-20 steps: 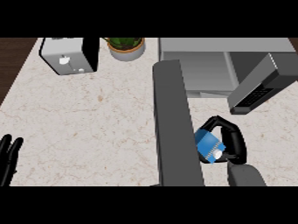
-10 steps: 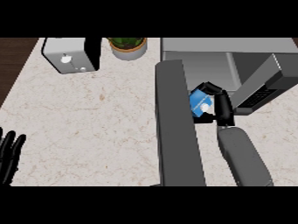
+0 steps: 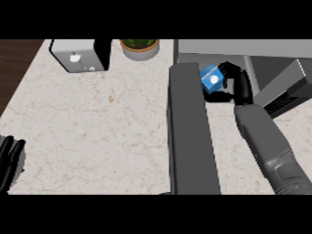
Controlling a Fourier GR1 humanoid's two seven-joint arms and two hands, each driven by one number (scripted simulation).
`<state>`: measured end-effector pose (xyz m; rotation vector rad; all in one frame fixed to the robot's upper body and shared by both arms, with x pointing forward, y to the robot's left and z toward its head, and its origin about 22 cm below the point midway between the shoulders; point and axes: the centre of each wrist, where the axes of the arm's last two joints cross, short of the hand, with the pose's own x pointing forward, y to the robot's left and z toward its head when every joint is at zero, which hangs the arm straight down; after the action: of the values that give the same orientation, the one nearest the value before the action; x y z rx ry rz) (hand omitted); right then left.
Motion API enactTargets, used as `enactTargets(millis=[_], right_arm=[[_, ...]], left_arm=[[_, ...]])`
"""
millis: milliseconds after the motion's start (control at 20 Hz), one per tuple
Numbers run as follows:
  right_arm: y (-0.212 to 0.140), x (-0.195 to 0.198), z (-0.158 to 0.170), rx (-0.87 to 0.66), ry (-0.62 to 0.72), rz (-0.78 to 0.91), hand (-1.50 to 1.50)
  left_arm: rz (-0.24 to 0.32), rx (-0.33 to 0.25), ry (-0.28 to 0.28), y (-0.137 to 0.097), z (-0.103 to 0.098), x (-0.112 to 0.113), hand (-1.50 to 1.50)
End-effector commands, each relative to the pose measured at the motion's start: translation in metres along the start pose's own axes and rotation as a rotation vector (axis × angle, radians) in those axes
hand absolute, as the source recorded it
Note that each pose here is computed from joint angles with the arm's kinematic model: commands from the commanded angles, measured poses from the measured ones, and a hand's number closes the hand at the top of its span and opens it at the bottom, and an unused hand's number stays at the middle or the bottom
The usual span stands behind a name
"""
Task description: Pick up the milk, place it into the microwave and close the microwave
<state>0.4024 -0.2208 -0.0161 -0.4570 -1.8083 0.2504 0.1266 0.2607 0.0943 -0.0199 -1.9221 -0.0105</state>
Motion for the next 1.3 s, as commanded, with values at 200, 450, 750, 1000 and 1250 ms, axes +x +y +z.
enactTargets(millis=[200,450,750,1000,1250], right_arm=[[-0.027,0.01,-0.029,-0.233,0.025,0.202,1.5],[-0.023,0.01,-0.031,-0.141,-0.054,0.379,-1.5],[-0.008,0.017,-0.032,-0.052,-0.056,0.375,-1.5],[0.002,0.03,-0.04,0.001,-0.033,0.357,-1.5],[0.011,0.035,-0.04,-0.034,-0.047,0.318,-1.5]], left_arm=[[0.003,-0.023,-0.011,-0.004,-0.002,-0.011,-1.5],[-0.025,-0.028,0.014,-0.008,-0.005,-0.016,-1.5],[-0.064,-0.048,-0.005,-0.003,-0.011,-0.003,-1.5],[-0.061,-0.06,0.006,-0.004,-0.011,-0.009,-1.5],[-0.068,-0.056,-0.01,-0.017,-0.011,-0.009,-1.5]])
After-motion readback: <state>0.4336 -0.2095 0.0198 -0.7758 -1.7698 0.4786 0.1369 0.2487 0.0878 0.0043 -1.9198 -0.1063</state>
